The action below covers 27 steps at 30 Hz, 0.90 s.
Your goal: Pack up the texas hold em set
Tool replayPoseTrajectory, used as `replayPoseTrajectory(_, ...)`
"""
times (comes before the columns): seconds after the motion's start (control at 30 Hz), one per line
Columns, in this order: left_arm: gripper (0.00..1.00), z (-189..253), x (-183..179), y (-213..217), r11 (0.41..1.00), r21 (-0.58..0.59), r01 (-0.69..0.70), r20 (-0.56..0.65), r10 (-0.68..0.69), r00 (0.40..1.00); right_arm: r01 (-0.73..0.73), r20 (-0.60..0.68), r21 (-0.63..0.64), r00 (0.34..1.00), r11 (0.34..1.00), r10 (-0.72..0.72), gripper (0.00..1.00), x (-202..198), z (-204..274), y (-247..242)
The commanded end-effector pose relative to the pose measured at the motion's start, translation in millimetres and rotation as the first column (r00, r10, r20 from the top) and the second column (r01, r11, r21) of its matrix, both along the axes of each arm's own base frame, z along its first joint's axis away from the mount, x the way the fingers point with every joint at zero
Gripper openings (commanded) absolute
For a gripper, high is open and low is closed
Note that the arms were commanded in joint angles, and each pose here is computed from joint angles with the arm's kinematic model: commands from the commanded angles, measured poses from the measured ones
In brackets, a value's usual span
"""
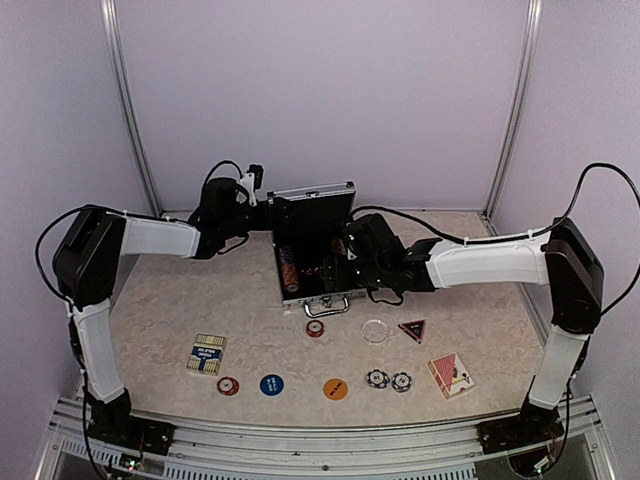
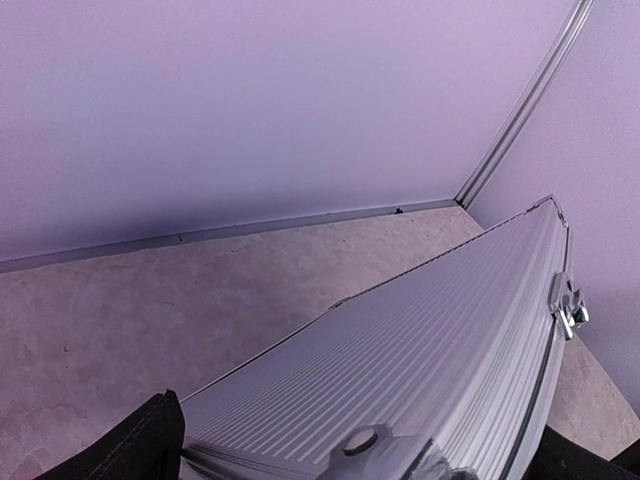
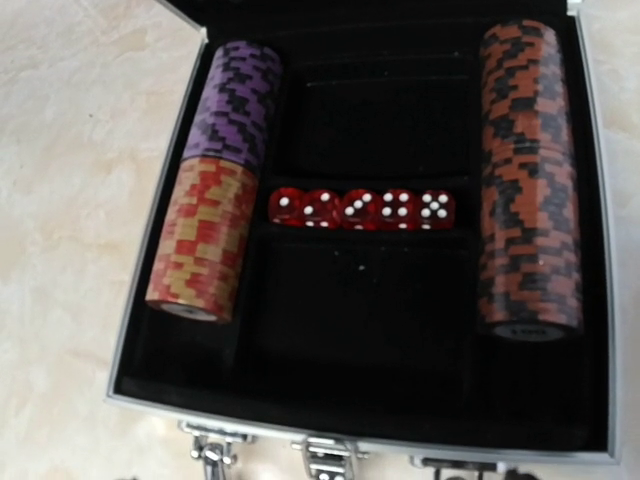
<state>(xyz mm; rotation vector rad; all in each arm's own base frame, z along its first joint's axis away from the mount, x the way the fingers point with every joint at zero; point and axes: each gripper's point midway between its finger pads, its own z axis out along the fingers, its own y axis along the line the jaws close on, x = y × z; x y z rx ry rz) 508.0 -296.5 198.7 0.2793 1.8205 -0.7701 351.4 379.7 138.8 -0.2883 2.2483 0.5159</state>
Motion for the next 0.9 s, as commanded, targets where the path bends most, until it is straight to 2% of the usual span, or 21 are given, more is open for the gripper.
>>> replayPoseTrajectory(0.0, 0.99, 23.5, -14.2, -7.8, 0.999, -0.038, 0.025, 0.034, -0.024, 0.999, -0.032, 0.01, 0.004, 0.999, 0.999, 0.032, 0.78, -9.5, 10.9, 0.6)
replayPoseTrajectory(0.23, 0.99, 29.0, -6.4, 0.5, 0.999, -0.027, -0.019, 0.041, 0.02, 0.999, -0.042, 0.003, -0.004, 0.999, 0.999, 0.042, 0.78, -11.2, 8.1, 0.7)
replayPoseTrajectory(0.4, 0.99, 49.2, 43.9, 38.3, 0.989, -0.048, -0.143, 0.042, 0.145, 0.989, -0.046, -0.011, -0.023, 0.999, 0.999, 0.045, 0.78, -12.2, 1.4, 0.1)
replayPoseTrajectory(0.57, 0.99, 51.0, 77.7, 54.5, 0.985, -0.06, -0.162, 0.028, 0.164, 0.986, -0.044, -0.022, -0.096, 0.999, 0.994, 0.042, 0.8, -3.0, -17.2, 1.6)
replayPoseTrajectory(0.67, 0.99, 44.2, 79.0, 46.6, 0.99, -0.069, -0.122, 0.011, 0.123, 0.992, -0.061, -0.046, -0.116, 0.997, 0.991, 0.056, 0.8, 1.3, -29.5, 10.2)
replayPoseTrajectory(0.87, 0.99, 48.7, 57.8, 29.3, 0.994, -0.089, -0.068, 0.051, 0.072, 0.996, -0.077, -0.055, -0.113, 0.996, 0.991, 0.072, 0.81, 13.9, -39.1, 20.2)
